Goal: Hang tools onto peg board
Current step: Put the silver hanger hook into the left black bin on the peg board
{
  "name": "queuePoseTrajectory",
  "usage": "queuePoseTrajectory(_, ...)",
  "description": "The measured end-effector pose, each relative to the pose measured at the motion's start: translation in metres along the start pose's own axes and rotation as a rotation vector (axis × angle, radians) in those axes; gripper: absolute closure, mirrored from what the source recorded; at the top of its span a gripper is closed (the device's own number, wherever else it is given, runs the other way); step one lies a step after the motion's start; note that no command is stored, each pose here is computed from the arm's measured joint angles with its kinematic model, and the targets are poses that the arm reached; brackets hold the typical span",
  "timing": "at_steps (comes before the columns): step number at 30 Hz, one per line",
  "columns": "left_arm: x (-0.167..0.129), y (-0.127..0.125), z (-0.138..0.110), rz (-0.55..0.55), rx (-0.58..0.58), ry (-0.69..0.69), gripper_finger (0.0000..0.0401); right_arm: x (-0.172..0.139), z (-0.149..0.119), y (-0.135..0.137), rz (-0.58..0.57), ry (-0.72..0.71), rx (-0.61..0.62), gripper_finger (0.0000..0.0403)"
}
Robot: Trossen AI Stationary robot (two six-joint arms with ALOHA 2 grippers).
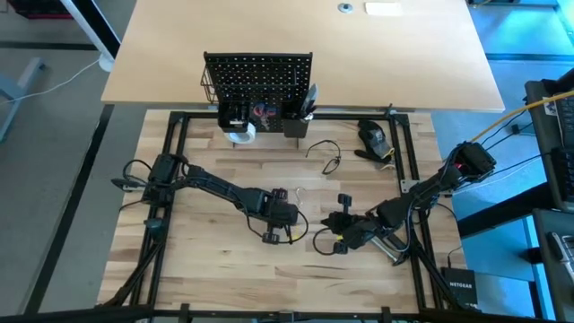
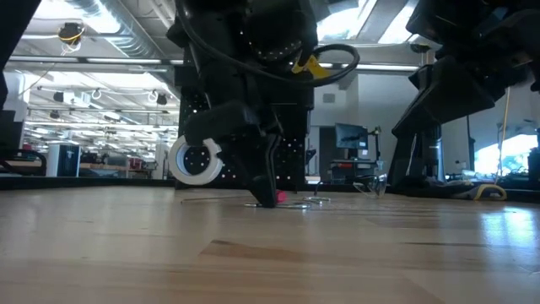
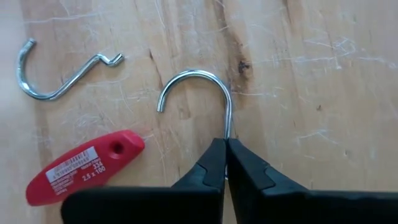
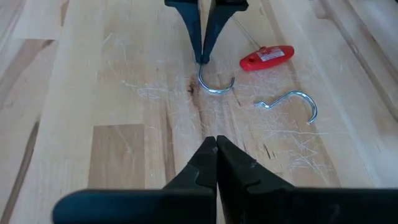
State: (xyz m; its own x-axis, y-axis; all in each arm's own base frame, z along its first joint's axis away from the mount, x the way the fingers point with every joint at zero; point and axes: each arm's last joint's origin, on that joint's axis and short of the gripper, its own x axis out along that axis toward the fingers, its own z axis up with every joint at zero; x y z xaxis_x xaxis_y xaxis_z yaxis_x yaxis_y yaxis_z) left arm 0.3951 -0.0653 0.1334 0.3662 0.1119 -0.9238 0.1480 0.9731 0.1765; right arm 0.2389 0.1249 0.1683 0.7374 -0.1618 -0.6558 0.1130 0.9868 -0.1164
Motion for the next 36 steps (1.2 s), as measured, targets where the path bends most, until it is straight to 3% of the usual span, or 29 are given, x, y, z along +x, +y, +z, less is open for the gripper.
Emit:
queuePoseTrajectory(12,-0.062,-0.017,0.001,0.094,-0.014,-0.064,0.04,0.0,0.0,0.0,0.002,0.003,-0.001,0.04)
queuePoseTrajectory(19,-0.105,-0.014,-0.004,0.183,-0.045,-0.123,0.0401,0.0,0.0,0.0,0.005,0.004,0.007,0.04)
queuePoseTrajectory(23,-0.134,-0.005,-0.008,0.226,-0.075,-0.186,0.0401,0.0,0.0,0.0,0.009,0.006,0.016,0.04)
queuePoseTrajectory(36,-0.227,0.043,-0.054,0.555,-0.236,-0.244,0.0401,0.0,0.0,0.0,0.01,0.006,0.017,0.04)
